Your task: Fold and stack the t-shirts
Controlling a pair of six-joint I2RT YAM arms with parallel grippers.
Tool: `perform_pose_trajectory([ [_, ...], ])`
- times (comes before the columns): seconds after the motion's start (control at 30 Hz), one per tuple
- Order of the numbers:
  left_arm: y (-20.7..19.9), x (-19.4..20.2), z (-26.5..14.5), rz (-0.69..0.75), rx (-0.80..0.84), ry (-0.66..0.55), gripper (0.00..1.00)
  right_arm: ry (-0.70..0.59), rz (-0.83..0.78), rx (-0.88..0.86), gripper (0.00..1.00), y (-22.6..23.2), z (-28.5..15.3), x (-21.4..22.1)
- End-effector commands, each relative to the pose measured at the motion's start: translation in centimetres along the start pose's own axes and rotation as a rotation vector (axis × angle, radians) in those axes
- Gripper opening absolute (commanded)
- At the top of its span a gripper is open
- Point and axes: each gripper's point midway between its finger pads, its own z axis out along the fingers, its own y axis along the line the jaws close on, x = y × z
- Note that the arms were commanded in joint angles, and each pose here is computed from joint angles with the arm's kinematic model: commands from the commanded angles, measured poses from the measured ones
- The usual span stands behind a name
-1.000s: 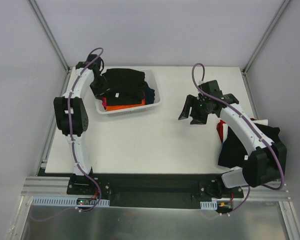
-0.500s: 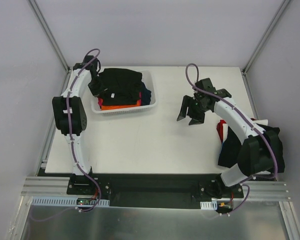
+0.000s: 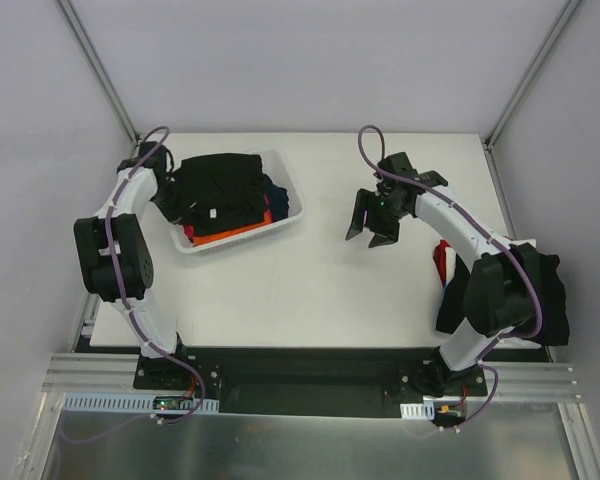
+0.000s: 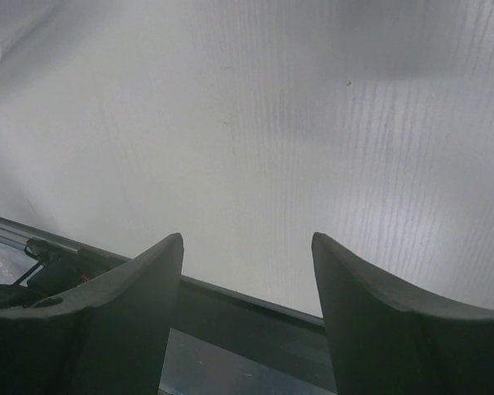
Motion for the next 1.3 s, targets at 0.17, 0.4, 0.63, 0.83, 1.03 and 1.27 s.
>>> perform_pose_trajectory([
  [0.17,4.9,-3.8,-2.2,-0.17,-0.014,-0.039,0.0,0.0,-0.022,-0.023,0.67,1.6,-0.3,-0.2],
  [0.4,8.0,-7.1,-3.2,-0.304,-0.028,-0.081,0.0,0.001,-0.024,-0.007,0.67,1.2,-0.6,0.3],
  [0.63,10.7,-6.5,-3.9,-0.422,-0.078,-0.079,0.0,0.008,-0.025,-0.007,0.67,1.2,-0.5,0.3],
  [0.83,12.8,-3.5,-4.0,-0.508,-0.106,-0.04,0.0,0.024,-0.025,-0.015,0.67,1.5,0.0,0.2],
  [1.03,15.2,-2.7,-5.0,-0.557,-0.141,-0.057,0.0,0.047,-0.038,-0.018,0.67,1.8,0.6,0.6],
  [1.27,16.4,-0.9,-6.1,-0.599,-0.162,-0.064,0.0,0.053,-0.054,-0.026,0.62,1.9,0.9,0.6],
])
